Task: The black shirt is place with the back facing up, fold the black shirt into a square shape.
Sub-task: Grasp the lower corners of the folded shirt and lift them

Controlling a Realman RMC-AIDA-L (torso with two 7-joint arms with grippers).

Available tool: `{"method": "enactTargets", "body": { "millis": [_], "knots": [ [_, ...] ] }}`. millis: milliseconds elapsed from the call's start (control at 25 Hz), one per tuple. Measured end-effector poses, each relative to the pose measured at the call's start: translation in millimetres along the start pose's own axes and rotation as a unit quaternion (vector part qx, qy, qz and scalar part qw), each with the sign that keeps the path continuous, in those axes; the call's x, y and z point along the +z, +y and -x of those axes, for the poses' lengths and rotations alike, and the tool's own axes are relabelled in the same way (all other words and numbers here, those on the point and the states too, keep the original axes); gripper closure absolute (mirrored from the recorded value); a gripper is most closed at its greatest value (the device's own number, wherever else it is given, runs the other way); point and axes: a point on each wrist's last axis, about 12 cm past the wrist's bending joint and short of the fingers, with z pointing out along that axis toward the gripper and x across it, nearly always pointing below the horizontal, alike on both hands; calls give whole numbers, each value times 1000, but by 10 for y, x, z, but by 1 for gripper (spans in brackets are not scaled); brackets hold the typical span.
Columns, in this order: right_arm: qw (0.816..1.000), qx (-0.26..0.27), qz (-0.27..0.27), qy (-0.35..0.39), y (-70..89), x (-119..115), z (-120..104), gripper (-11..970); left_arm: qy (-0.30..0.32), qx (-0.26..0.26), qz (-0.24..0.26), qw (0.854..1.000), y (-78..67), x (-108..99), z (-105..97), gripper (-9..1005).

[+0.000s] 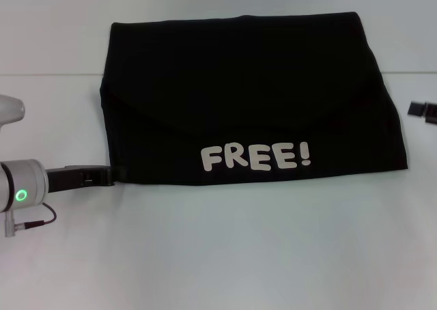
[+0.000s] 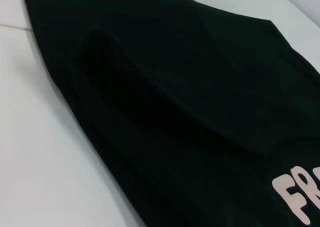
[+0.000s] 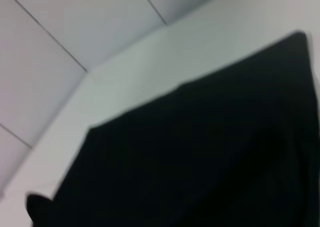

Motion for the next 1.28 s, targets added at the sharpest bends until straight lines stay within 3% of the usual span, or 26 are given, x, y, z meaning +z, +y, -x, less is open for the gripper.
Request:
{"method": "enactTargets", "body": {
  "millis": [200,600,1040,1280],
  "knots": [
    [999,-4,-30,43,-20,29,-17,274,0,5,-2,1000,-3,-5,31,997],
    [994,-31,-73,78,36,337,-178,275,2,16,-7,1000,-34,5,84,997],
    [989,-56,-105,90,89,590,-279,355,6,23,-7,1000,-51,28,105,998],
    [988,-67,-109,91,106,618,-289,607,6,23,-8,1000,-54,32,107,998]
  ]
}}
